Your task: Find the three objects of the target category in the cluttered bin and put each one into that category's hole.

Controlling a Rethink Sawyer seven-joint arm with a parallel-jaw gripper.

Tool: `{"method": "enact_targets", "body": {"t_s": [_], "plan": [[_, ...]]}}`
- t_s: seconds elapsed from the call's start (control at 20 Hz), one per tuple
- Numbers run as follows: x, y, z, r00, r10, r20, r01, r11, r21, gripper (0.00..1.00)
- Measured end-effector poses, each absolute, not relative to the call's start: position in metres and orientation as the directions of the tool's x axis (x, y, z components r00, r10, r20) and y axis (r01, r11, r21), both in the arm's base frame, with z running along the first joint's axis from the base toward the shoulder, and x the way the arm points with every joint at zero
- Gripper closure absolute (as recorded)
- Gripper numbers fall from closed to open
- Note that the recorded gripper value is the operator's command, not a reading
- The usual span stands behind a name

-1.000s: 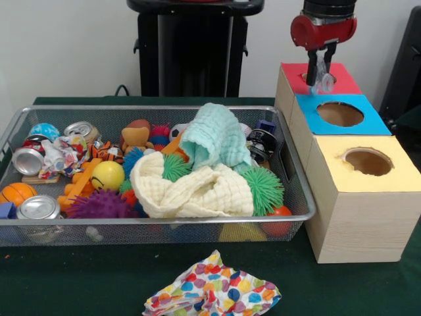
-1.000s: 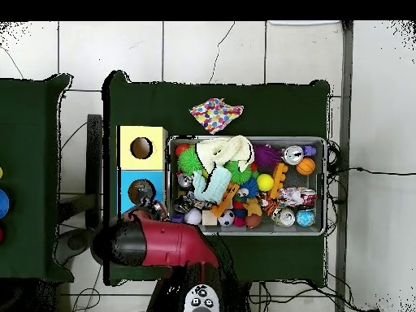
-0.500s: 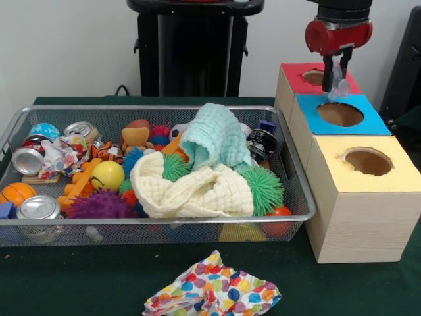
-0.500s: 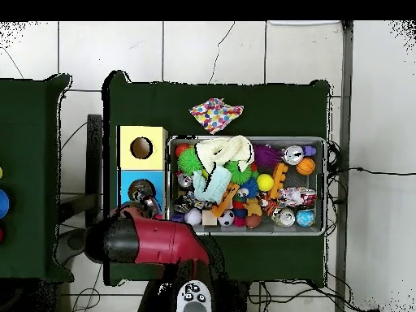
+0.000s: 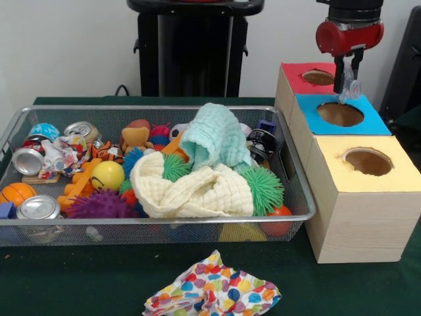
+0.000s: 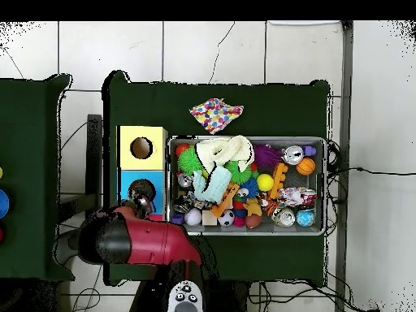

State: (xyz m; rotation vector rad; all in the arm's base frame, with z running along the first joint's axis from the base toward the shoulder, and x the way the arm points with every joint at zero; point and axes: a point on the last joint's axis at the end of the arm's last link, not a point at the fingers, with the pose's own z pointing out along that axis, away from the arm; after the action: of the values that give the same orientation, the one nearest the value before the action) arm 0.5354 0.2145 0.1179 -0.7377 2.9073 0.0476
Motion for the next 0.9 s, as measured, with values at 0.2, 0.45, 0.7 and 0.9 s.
{"method": "enact_targets", "body": {"t_s": [0.2,0.45,0.7,0.9], "plan": [[0.537,0.214,0.118,-0.871,-0.468,-0.151,-0.473,0.881,-0.006,1.00],[0.541,0.215,0.115,-0.867,-0.466,-0.176,-0.470,0.883,-0.024,1.00],[0.546,0.214,0.111,-0.863,-0.463,-0.204,-0.464,0.885,-0.047,1.00],[0.549,0.214,0.110,-0.862,-0.459,-0.214,-0.459,0.887,-0.053,1.00]]}}
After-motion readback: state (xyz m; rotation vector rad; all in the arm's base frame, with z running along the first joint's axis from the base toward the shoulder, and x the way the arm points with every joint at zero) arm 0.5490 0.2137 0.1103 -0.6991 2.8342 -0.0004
